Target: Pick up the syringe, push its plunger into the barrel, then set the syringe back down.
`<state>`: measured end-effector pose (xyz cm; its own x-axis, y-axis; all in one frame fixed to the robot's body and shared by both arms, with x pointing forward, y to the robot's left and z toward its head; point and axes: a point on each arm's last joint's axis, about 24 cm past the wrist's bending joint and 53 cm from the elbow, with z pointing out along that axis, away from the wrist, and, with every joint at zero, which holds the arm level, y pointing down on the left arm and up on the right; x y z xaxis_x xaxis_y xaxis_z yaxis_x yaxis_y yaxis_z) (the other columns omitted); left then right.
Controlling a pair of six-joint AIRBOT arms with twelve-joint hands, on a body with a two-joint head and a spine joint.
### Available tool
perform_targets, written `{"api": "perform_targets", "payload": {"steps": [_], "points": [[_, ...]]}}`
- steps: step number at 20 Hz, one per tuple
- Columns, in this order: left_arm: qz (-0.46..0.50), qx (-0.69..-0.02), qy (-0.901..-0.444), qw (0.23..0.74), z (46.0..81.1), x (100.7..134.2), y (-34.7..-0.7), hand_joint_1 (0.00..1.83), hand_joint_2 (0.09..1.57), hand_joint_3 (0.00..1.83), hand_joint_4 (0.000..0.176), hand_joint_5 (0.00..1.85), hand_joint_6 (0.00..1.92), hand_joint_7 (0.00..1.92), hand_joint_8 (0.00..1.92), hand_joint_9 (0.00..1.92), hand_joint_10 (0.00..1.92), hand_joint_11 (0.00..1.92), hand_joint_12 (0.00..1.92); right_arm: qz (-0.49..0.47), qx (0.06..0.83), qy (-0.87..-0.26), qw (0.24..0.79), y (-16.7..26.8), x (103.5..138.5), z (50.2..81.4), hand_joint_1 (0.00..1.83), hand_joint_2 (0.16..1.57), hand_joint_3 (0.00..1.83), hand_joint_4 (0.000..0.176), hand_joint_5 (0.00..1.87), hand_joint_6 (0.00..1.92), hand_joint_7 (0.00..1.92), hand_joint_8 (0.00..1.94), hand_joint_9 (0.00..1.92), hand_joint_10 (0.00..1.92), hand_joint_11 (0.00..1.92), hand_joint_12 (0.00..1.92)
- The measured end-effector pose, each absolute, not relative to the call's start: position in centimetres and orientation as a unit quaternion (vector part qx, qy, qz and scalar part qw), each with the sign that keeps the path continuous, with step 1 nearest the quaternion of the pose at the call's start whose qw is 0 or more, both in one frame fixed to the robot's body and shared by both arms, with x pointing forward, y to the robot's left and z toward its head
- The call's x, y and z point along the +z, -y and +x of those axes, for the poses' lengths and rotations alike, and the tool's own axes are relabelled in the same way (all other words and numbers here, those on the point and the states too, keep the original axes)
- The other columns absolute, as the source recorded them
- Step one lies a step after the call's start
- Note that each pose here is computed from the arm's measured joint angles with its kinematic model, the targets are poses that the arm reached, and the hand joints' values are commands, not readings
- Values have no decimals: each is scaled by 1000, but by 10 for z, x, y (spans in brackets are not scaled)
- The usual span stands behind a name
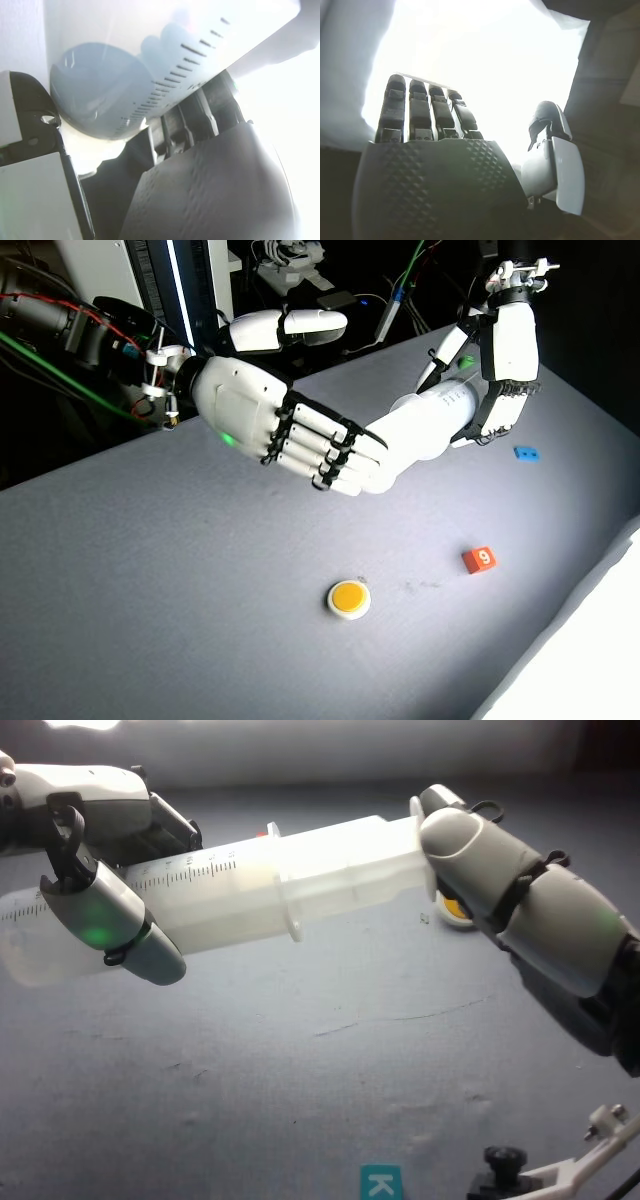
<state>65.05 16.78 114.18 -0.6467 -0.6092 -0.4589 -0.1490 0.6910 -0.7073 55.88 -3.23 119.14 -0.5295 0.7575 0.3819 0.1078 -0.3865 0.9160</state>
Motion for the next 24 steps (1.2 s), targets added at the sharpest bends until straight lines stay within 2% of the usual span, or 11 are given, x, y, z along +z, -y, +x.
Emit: {"api": "perform_targets", "payload": {"steps": [1,2,4,7,9,12,14,16,19,23,24], "points": [[-223,-323,-848,356,651,1142,-168,1362,1176,0,0,853,884,869,1311,771,1473,552,1464,429,714,-506,224,28,1190,557,0,1092,0,0,0,0,0,0,0,0,0,0],[-221,-322,-848,357,651,1142,-168,1370,1151,0,0,889,851,920,1189,825,1425,579,1445,428,714,-508,219,23,1188,555,0,1090,0,0,0,0,0,0,0,0,0,0],[-218,-317,-851,358,650,1141,-169,1368,1156,2,0,873,879,908,1222,817,1424,576,1447,431,715,-510,207,12,1185,551,0,1098,1,0,0,0,0,0,0,0,0,0],[-216,-309,-853,361,650,1140,-174,1358,1186,0,0,839,894,849,1374,747,1481,544,1459,428,719,-515,184,-9,1183,543,0,1109,5,0,0,0,0,0,0,0,0,0],[-211,-305,-854,364,651,1139,-175,1366,1163,0,0,861,894,902,1265,796,1422,561,1432,429,721,-517,170,-22,1182,538,0,1109,4,0,0,0,0,0,0,0,0,0],[-210,-302,-856,365,651,1138,-176,1361,1179,1,0,842,896,867,1326,761,1480,546,1474,421,721,-530,149,-42,1180,528,0,1105,2,0,0,0,0,0,0,0,0,0],[-207,-300,-856,365,651,1138,-176,1362,1172,0,0,846,924,885,1284,778,1448,533,1470,416,721,-537,138,-50,1177,522,0,1102,1,0,0,0,0,0,0,0,0,0],[-207,-295,-858,365,650,1136,-178,1367,1158,0,0,873,889,908,1236,803,1417,551,1436,421,715,-543,128,-54,1174,521,0,1094,0,0,0,0,0,0,0,0,0,0],[-206,-288,-861,366,650,1135,-180,1363,1166,1,0,848,943,897,1269,787,1414,531,1442,421,713,-547,120,-57,1174,520,0,1092,0,0,0,0,0,0,0,0,0,0],[-212,-303,-856,362,650,1137,-175,1364,1168,0,0,869,887,882,1283,780,1451,559,1469,407,710,-558,137,-42,1182,522,0,1098,0,0,0,0,0,0,0,0,0,0],[-214,-318,-850,360,651,1140,-168,1364,1166,0,0,870,903,886,1284,786,1425,556,1466,393,713,-560,154,-31,1193,525,0,1098,0,0,0,0,0,0,0,0,0,0]]}}
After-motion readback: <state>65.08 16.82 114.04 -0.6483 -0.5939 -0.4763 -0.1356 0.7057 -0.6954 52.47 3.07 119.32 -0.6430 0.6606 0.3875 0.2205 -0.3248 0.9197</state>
